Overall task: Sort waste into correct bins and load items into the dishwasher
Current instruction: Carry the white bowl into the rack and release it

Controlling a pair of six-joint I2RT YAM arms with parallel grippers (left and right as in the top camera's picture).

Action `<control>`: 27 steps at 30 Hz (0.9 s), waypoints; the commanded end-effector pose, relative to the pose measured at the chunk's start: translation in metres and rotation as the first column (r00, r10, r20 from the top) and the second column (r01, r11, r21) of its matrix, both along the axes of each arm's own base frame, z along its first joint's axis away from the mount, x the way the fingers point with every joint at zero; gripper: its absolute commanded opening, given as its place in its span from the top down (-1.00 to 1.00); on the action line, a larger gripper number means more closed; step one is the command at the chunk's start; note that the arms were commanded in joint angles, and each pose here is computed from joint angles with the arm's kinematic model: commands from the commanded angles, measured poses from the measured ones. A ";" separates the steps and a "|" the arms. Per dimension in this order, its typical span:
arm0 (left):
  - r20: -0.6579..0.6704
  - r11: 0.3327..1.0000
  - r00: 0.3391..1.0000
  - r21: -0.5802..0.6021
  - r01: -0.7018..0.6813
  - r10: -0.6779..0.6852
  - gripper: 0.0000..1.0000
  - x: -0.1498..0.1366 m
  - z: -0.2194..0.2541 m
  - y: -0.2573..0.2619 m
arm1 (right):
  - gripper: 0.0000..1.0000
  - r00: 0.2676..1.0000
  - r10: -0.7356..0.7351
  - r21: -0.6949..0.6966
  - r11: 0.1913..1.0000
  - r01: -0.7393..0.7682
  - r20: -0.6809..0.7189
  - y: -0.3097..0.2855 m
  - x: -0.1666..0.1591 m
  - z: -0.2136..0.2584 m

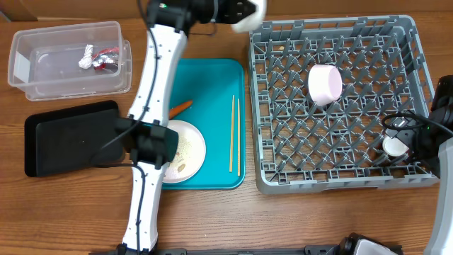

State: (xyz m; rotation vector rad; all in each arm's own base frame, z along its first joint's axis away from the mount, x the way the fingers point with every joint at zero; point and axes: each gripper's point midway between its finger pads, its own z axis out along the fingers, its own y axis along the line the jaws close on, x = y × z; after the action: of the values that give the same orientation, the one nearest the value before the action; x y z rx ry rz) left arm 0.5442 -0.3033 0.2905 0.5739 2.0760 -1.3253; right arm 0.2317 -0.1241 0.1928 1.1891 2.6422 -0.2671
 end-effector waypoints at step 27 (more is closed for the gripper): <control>-0.082 0.991 0.988 -0.034 0.128 -0.130 0.92 -0.045 -0.070 -0.133 | -1.00 1.000 -0.007 -0.009 1.000 0.007 0.025 -0.001 0.002 0.006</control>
State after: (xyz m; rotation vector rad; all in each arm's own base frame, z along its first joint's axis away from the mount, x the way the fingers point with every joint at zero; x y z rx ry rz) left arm 0.4891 -0.4377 0.2452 0.7758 2.0137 -1.4963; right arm 0.2325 -0.1243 0.1929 1.1881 2.6391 -0.2655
